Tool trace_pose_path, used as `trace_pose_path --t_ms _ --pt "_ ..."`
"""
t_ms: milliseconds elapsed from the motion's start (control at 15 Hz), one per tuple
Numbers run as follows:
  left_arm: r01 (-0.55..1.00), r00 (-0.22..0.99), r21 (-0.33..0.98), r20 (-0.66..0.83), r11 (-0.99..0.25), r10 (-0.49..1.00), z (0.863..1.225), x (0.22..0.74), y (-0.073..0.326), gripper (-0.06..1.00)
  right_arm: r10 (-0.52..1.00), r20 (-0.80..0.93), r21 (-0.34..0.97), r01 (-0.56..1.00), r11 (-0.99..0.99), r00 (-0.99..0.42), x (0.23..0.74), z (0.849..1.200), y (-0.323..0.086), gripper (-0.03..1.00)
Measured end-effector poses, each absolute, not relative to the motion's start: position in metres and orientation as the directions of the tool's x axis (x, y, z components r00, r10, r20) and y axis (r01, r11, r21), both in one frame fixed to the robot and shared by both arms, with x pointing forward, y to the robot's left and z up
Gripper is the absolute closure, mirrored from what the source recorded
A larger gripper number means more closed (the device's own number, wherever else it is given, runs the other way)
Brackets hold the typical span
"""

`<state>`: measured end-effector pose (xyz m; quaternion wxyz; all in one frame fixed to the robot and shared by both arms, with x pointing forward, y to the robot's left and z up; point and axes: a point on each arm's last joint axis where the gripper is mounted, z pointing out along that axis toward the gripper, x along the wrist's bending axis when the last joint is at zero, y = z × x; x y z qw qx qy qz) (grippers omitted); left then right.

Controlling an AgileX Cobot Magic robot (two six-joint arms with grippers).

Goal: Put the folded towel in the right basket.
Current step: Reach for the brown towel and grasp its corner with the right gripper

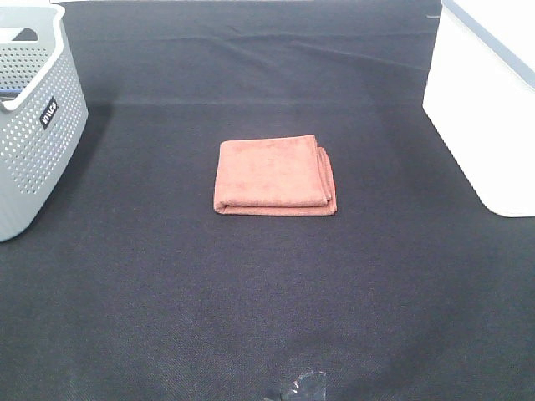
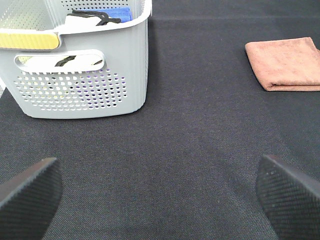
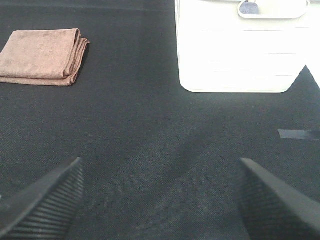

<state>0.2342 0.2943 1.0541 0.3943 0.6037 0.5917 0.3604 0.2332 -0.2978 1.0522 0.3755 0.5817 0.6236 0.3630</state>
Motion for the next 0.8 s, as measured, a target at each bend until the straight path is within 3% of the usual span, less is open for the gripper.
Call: trace_pose_path --t_ms 800 --pt "0.430 0.040 0.903 -0.031 0.011 0.999 1.0541 0.2342 0.2943 -0.05 0.998 -0.046 0.890 0.453 0.060 -0.041 0.2332 1.0522 -0.2978 0.16"
